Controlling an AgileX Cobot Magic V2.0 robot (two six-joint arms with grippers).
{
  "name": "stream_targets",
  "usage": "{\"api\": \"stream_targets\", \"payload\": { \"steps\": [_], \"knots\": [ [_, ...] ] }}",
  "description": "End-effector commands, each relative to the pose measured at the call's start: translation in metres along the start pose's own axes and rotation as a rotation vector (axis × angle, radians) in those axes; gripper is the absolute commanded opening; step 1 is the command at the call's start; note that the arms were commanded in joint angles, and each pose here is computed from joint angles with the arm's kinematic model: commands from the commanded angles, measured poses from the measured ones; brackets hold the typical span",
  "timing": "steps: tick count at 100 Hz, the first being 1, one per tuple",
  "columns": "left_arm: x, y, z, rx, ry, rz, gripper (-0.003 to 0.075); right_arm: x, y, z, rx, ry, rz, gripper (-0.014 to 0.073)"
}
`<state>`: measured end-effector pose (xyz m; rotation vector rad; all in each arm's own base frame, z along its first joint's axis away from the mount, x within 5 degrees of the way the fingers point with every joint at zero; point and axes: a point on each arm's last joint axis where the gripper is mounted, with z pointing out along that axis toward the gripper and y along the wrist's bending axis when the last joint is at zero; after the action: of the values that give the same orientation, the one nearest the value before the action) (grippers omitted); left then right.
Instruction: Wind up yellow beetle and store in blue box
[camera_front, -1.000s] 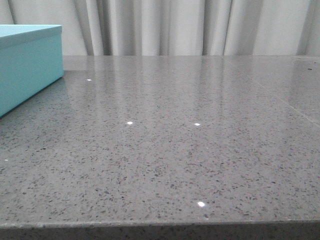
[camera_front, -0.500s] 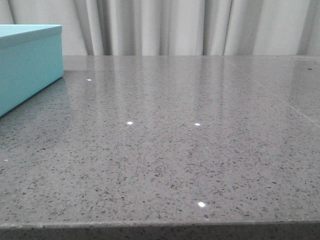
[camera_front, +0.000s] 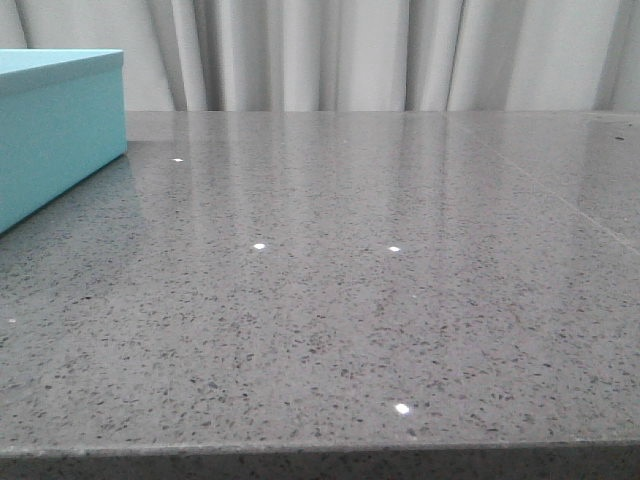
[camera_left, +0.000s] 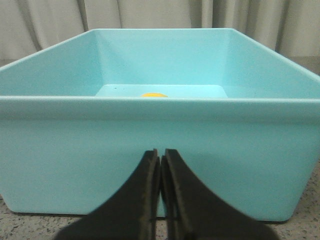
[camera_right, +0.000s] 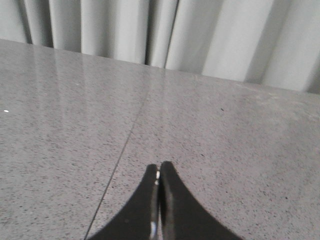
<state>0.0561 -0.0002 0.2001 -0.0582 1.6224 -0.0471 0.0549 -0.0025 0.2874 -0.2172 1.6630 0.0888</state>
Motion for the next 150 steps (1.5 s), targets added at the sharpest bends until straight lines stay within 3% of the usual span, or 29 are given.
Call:
{"api": "stream_targets", "payload": {
  "steps": [1,33,43,68,109,150],
  "knots": [
    [-0.007,0.0,-0.003,0.005,-0.11,-0.017,-0.002,-0.013,0.004,-0.007,-0.042,-0.099,-0.04,-0.0115],
    [-0.007,0.0,-0.003,0.005,-0.11,-0.017,-0.002,-0.006,0.01,-0.013,-0.021,-0.146,0.038,-0.0115],
    [-0.007,0.0,-0.003,0.005,-0.11,-0.017,-0.002,0.005,0.012,-0.008,-0.002,-0.176,0.029,-0.0115],
    [-0.007,0.0,-0.003,0.005,-0.11,-0.017,-0.002,0.04,0.012,0.002,0.072,-0.225,0.15,-0.0115],
    [-0.007,0.0,-0.003,0.005,-0.11,-0.017,-0.002,0.081,0.013,0.01,0.104,-0.188,0.162,-0.0115],
    [-0.007,0.0,-0.003,0.005,-0.11,-0.017,-0.002,0.081,0.013,0.01,0.104,-0.19,0.162,-0.0115]
  ]
}}
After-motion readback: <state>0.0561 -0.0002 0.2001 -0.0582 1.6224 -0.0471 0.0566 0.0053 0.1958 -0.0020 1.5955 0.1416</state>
